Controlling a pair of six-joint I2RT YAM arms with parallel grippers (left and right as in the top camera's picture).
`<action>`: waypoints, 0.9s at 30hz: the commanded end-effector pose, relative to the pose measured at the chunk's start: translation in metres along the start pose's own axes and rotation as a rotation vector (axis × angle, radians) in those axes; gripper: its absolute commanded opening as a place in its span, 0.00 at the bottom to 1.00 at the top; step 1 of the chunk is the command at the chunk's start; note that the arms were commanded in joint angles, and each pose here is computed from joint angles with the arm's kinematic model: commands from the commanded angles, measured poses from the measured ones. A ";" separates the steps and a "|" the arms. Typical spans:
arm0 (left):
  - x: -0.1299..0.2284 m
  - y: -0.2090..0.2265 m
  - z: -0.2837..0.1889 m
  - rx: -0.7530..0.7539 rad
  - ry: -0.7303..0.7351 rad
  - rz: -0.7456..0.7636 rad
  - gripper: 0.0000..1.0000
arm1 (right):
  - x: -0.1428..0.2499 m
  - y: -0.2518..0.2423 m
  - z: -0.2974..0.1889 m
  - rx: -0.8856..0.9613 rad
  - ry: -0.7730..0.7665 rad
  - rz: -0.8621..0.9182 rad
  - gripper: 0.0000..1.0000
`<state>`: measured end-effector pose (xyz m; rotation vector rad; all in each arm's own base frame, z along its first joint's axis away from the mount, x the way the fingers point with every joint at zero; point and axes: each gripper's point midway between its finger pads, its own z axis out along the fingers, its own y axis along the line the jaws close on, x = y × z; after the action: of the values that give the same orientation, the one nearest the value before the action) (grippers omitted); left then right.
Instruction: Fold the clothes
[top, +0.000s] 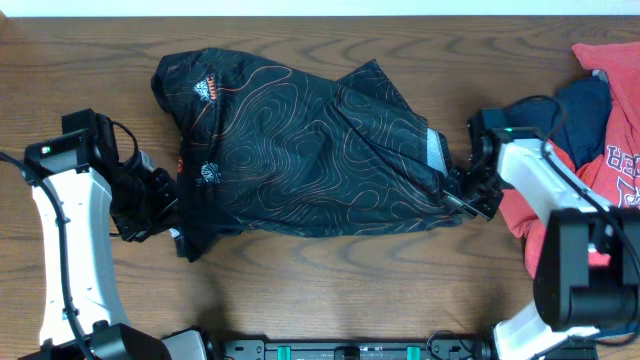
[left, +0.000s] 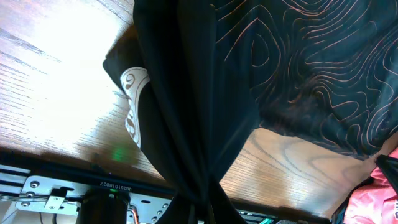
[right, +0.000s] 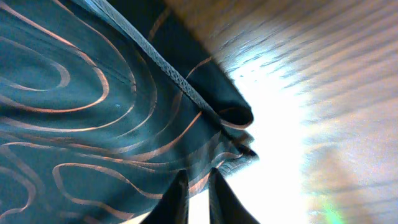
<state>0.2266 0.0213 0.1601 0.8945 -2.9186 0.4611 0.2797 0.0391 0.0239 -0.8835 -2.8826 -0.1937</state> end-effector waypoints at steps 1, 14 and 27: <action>0.003 -0.001 0.000 0.004 0.002 0.023 0.06 | -0.003 0.000 -0.016 -0.025 -0.047 -0.040 0.15; 0.003 -0.001 0.000 0.004 0.002 0.023 0.06 | 0.018 0.017 -0.009 -0.004 -0.028 -0.113 0.36; 0.003 -0.001 0.000 0.004 0.002 0.023 0.06 | 0.027 0.010 0.014 0.018 -0.032 -0.046 0.37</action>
<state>0.2266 0.0212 0.1602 0.8951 -2.9183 0.4617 0.2657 0.0656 0.0196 -0.7866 -2.9420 -0.1878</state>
